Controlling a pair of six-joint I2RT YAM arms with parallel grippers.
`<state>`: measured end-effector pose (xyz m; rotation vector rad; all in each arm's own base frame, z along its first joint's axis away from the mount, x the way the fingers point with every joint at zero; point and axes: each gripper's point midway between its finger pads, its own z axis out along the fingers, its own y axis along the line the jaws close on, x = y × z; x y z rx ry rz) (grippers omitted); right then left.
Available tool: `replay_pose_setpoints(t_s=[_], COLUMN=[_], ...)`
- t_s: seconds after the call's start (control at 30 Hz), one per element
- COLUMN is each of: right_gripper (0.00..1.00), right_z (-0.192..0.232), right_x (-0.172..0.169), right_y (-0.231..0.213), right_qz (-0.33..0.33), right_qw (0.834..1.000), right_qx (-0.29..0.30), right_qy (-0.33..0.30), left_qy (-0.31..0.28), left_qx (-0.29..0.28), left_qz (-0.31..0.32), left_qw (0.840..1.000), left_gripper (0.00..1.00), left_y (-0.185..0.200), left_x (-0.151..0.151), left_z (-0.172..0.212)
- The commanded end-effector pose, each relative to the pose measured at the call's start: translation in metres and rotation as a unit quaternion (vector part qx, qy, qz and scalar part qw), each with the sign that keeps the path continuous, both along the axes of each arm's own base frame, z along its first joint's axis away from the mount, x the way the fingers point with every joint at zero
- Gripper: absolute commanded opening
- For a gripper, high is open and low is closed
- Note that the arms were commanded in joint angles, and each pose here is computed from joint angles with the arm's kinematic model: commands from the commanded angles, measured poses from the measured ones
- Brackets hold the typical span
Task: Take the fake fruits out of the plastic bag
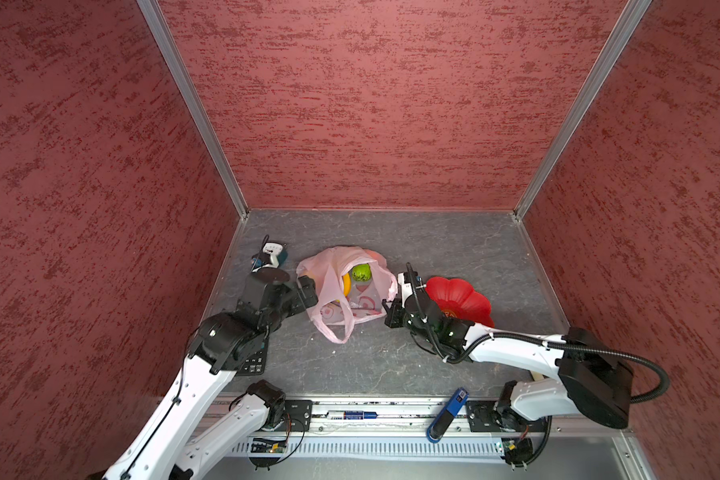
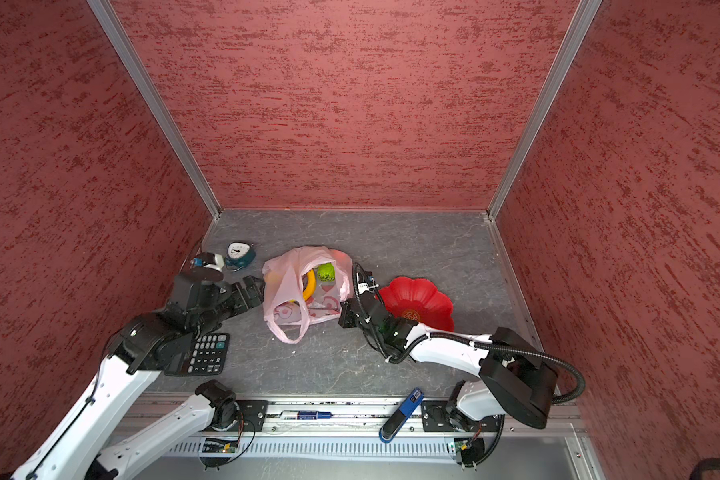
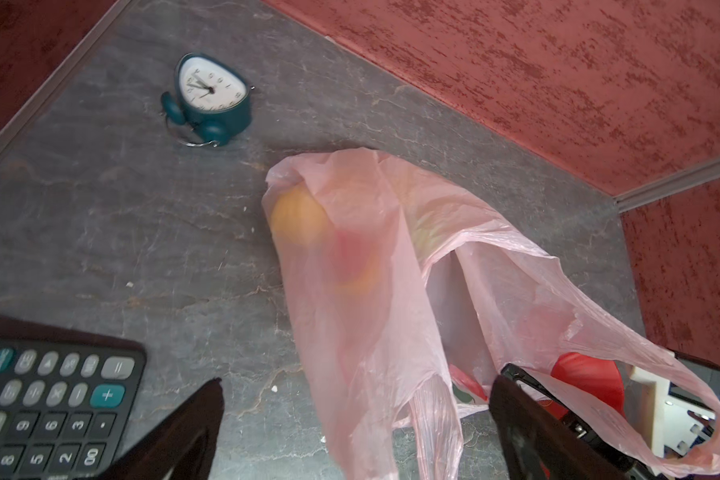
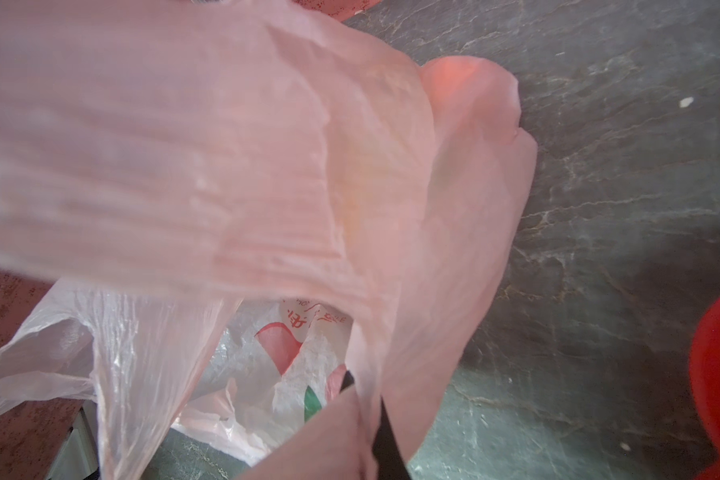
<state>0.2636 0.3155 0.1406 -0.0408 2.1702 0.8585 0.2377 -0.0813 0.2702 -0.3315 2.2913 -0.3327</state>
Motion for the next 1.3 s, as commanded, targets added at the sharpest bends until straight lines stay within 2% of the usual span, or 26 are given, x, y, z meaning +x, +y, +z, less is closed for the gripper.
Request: replay_pose_setpoints(t_s=[0.0, 0.17, 0.27, 0.43, 0.57, 0.8, 1.1, 1.17, 1.27], right_gripper=[0.04, 0.04, 0.04, 0.05, 0.05, 0.04, 0.04, 0.04, 0.04], right_z=[0.018, 0.017, 0.017, 0.014, 0.013, 0.019, 0.018, 0.019, 0.020], right_x=[0.003, 0.005, 0.005, 0.007, 0.007, 0.005, 0.005, 0.005, 0.006], right_y=[0.001, 0.002, 0.006, 0.010, 0.015, 0.009, 0.006, 0.006, 0.006], right_qz=[-0.008, -0.010, -0.005, -0.001, 0.007, 0.000, -0.005, -0.006, -0.008], right_qw=[1.000, 1.000, 1.000, 1.000, 0.999, 0.999, 0.998, 0.998, 0.998], right_qx=[0.013, 0.015, 0.017, 0.016, 0.022, 0.041, 0.041, 0.042, 0.043], right_qy=[-0.024, -0.025, -0.026, -0.027, -0.025, -0.034, -0.036, -0.038, -0.039], left_qy=[0.034, 0.105, 0.155, 0.228, 0.242, 0.230, 0.290, 0.296, 0.298], left_qx=[0.018, 0.017, 0.018, 0.058, 0.099, 0.151, 0.190, 0.198, 0.203], left_qz=[-0.106, -0.178, -0.194, -0.196, -0.187, -0.174, -0.181, -0.178, -0.173], left_qw=[0.994, 0.978, 0.968, 0.952, 0.947, 0.945, 0.920, 0.917, 0.916], left_gripper=[1.00, 0.98, 0.85, 0.82, 0.82, 0.83, 0.80, 0.77, 0.64], left_y=[-0.033, -0.068, -0.080, -0.085, -0.085, -0.091, -0.090, -0.088, -0.085], left_x=[0.013, 0.021, 0.017, 0.013, 0.029, 0.059, 0.060, 0.060, 0.059], left_z=[-0.001, -0.002, -0.015, -0.047, -0.072, -0.097, -0.142, -0.149, -0.155])
